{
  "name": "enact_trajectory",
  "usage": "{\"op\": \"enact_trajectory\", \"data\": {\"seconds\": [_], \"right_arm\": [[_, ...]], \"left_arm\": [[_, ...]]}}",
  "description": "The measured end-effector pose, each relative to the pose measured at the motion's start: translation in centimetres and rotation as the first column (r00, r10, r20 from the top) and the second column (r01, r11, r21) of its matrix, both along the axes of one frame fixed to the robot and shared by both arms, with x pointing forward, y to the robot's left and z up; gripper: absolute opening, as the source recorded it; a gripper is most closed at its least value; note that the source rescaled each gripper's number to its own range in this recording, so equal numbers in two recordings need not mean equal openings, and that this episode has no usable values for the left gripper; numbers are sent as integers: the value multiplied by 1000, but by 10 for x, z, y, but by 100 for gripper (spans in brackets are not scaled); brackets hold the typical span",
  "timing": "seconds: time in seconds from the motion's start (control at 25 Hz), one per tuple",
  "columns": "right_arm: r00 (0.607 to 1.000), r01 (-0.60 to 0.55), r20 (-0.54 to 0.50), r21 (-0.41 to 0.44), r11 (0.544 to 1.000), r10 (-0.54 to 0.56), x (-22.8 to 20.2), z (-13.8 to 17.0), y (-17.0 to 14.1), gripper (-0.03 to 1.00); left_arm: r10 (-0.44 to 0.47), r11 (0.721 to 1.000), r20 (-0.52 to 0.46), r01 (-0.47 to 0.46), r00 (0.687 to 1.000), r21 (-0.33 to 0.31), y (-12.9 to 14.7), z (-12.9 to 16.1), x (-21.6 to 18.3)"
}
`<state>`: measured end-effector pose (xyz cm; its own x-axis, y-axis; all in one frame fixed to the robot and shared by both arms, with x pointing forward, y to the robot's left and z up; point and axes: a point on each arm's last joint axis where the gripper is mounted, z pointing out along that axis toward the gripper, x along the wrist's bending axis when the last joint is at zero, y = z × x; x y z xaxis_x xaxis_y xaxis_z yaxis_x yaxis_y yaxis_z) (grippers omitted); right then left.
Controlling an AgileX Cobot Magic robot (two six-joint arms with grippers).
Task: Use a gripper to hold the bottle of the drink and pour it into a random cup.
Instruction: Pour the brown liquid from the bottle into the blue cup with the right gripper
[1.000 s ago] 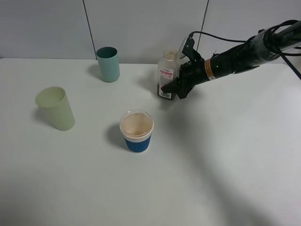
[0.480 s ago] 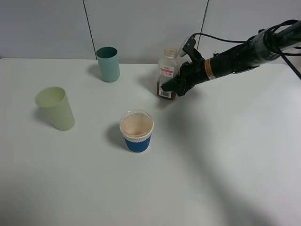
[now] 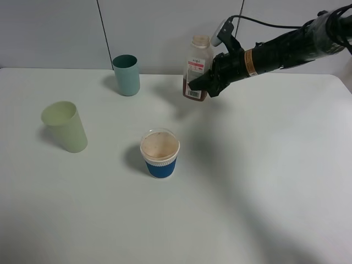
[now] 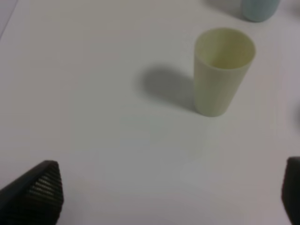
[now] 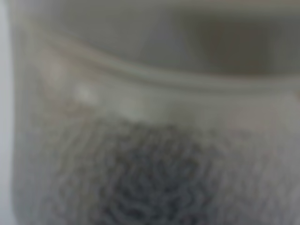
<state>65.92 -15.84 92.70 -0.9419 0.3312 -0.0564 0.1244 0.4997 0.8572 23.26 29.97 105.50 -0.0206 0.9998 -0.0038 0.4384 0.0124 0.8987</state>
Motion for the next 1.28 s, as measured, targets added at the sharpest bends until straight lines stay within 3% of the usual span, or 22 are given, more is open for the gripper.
{"op": "enact_trajectory", "data": {"seconds": [0.4,0.68,0.8,1.04,1.28], "right_arm": [[993,-15,118,-20,1000,17,-10,41,23,2],[964,-125,228,-72,990,138,-23,47,50,2],[928,-188,304,-118,975,215,-27,48,59,2],[816,-273,458,-232,934,352,-29,48,61,2],[745,-300,522,-293,908,415,-29,48,61,2]], "left_arm": [[0,1000,0,0,1000,0,0,0,0],[0,1000,0,0,1000,0,0,0,0],[0,1000,0,0,1000,0,0,0,0],[0,1000,0,0,1000,1,0,0,0],[0,1000,0,0,1000,1,0,0,0]]}}
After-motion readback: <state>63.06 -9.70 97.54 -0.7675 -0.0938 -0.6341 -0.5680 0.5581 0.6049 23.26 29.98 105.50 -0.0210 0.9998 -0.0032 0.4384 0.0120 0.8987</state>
